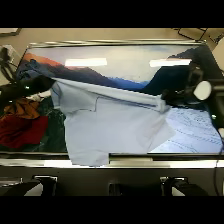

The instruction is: Fold the clothes and pants, and hang the long-sleeved shirts on hangers.

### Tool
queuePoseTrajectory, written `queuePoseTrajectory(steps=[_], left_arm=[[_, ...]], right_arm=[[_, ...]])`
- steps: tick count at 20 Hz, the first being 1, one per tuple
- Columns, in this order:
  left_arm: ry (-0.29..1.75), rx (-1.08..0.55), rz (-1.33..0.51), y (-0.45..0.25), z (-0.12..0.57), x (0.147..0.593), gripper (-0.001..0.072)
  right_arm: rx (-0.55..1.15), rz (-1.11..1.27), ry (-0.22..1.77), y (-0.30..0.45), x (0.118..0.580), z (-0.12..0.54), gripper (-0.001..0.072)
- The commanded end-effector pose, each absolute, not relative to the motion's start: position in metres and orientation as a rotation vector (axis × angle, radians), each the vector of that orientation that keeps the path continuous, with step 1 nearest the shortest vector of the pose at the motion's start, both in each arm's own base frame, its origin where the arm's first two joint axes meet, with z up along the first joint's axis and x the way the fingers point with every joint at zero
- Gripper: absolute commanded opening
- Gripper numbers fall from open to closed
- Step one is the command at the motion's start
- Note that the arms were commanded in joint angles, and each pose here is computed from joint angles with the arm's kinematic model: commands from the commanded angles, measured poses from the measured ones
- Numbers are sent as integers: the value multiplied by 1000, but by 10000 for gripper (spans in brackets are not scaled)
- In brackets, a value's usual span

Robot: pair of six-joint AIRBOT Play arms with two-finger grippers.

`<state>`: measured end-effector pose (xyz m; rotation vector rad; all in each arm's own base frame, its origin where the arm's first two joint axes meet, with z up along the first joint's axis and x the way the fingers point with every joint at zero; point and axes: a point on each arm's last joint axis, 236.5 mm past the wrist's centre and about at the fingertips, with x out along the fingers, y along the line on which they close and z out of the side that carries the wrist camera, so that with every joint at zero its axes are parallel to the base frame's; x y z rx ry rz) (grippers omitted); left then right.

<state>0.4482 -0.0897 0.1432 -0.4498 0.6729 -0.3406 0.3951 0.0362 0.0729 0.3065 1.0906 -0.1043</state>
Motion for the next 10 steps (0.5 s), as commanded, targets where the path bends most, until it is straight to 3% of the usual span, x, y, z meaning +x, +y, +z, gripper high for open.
queuePoseTrajectory(steps=[1,4,5,6,8,9,10], left_arm=[[891,-509,-300,-93,41,456,26],[1051,-535,-340,-110,-3,440,27],[1094,-549,-356,-115,-11,434,31],[1124,-564,-372,-118,-12,428,122],[1197,-580,-411,-107,0,413,561],[1261,-558,-421,-87,7,398,657],[1325,-530,-400,-60,9,383,656]], right_arm=[[628,-106,1000,70,460,21,50],[791,-101,1060,93,470,-11,69],[801,-105,1074,94,469,-17,161],[785,-100,1071,90,471,-16,286],[690,-45,1090,67,470,6,517],[629,-27,1129,44,463,19,614],[577,-28,1189,12,449,29,631]])
